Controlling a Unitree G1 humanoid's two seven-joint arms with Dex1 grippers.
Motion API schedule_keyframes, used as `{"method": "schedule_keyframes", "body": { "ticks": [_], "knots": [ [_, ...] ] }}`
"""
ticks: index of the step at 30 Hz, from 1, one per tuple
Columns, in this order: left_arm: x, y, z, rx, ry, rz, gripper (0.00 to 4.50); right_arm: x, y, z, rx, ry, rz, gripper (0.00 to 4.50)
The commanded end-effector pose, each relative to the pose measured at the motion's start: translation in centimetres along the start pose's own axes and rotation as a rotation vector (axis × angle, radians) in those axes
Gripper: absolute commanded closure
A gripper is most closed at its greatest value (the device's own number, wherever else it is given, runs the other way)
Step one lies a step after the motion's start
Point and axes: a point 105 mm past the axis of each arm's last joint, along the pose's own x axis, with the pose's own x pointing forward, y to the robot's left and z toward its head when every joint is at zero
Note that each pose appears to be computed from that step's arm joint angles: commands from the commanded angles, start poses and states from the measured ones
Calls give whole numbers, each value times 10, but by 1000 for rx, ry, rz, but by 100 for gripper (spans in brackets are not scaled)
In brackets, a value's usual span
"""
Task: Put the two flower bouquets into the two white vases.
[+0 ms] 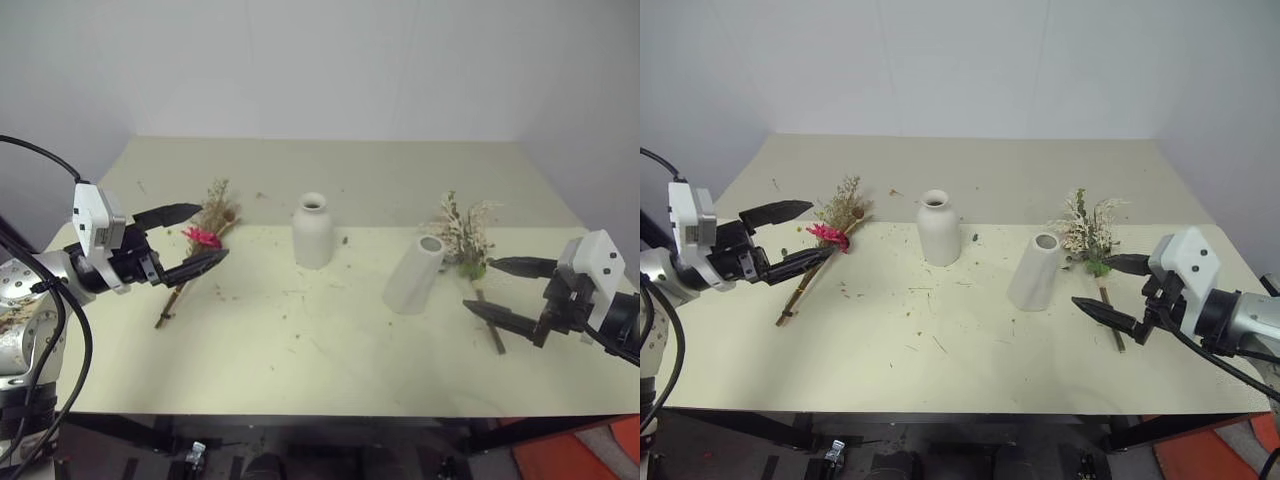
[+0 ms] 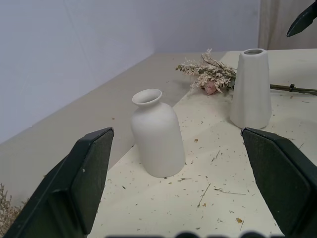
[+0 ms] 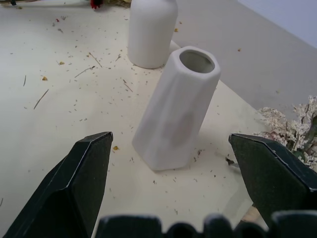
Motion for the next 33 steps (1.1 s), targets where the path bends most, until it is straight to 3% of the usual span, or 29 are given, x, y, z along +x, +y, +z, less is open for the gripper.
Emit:
{"method": "schedule_keyframes", "body": {
  "ticks": [1,17,21,28,33],
  "knots": [
    [-4,1,13,62,-25,18,1,-1,-2,10,-44,-18,0,0],
    [-2,1,13,61,-29,26,1,1,0,13,-47,-30,0,0],
    [1,13,7,72,10,133,1,6,0,23,-55,-70,2,0],
    [10,41,-18,68,257,448,1,43,24,62,-88,-221,77,0],
    [2,46,-47,-62,525,486,1,73,41,78,-93,-269,136,0]
  ]
}}
